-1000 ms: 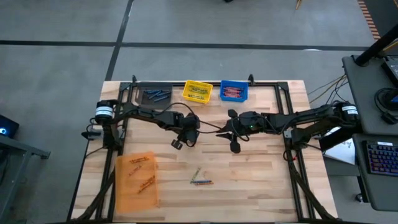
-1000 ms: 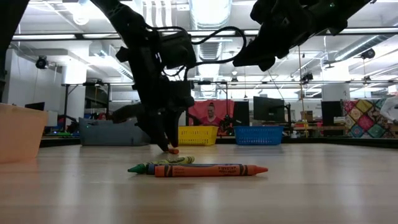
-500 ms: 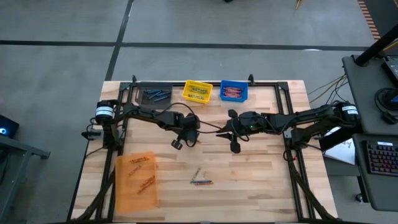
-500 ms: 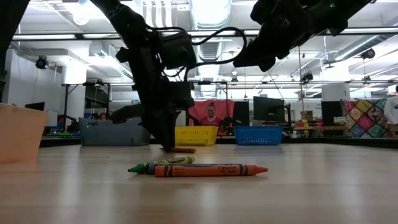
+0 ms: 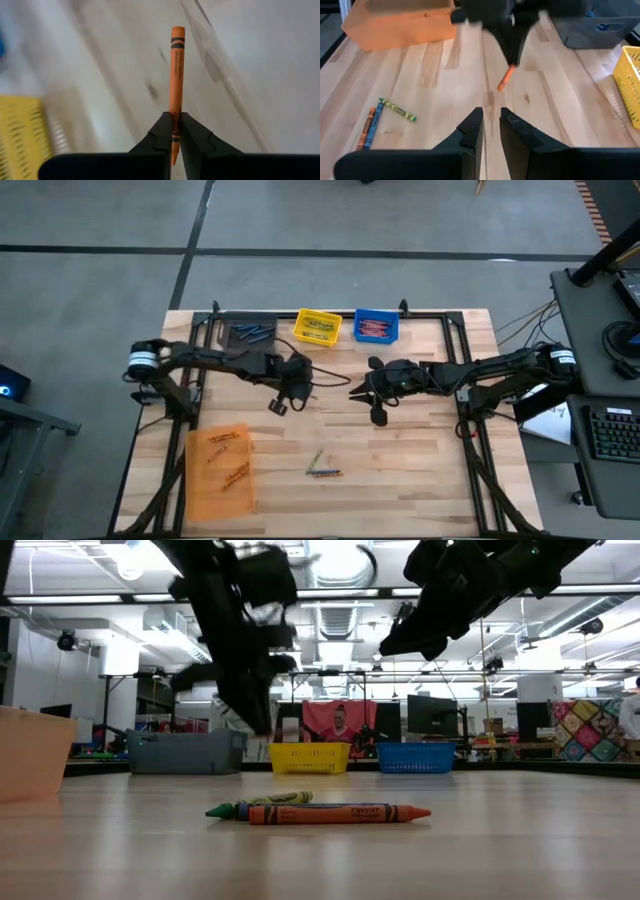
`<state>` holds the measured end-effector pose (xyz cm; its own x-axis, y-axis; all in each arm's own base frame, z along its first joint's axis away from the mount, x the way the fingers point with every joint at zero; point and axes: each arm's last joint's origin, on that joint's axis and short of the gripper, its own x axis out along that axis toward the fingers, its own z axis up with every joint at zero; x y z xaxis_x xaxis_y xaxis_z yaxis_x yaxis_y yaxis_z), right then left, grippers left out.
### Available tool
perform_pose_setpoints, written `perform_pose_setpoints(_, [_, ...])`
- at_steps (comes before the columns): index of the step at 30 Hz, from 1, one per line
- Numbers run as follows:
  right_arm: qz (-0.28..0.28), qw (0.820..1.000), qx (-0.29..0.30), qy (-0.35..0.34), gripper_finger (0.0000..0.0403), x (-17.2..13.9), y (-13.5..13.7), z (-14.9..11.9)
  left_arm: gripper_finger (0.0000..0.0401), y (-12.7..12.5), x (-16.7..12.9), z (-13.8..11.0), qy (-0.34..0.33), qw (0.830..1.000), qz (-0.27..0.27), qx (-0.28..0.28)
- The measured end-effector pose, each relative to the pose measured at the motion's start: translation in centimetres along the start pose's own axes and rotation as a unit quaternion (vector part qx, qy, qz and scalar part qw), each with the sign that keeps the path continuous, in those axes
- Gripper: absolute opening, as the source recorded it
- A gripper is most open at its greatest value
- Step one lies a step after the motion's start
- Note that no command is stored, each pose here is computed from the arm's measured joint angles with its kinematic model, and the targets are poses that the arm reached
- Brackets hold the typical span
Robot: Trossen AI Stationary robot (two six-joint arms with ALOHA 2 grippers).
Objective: Sort crayons
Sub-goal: Put the orange crayon into the orange bin
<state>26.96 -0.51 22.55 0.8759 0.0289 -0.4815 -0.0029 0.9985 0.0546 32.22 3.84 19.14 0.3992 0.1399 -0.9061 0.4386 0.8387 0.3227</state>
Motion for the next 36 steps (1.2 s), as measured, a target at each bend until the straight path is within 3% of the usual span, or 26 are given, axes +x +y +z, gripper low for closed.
perform_pose_setpoints(9, [0.001, 1.000, 0.005, -0.001, 0.0056, 0.0, 0.0, 0.0, 0.0000, -0.6, -8.4, -0.6, -0.081, 0.989, 0.039, -0.119])
perform_pose_setpoints(16, [0.001, 1.000, 0.005, -0.002, 0.0056, 0.0, 0.0, 0.0, 0.0000, -2.8, -14.3, 0.4, -0.116, 0.962, 0.001, -0.245])
perform_pose_setpoints(26, [0.001, 1.000, 0.005, -0.002, 0.0056, 0.0, 0.0, 0.0, 0.0000, -8.9, -18.2, 2.2, -0.068, 0.937, -0.092, -0.330])
perform_pose_setpoints(36, [0.001, 1.000, 0.003, -0.002, 0.0056, 0.0, 0.0, 0.0, 0.0000, -17.0, -19.7, 1.2, 0.037, 0.902, -0.141, -0.407])
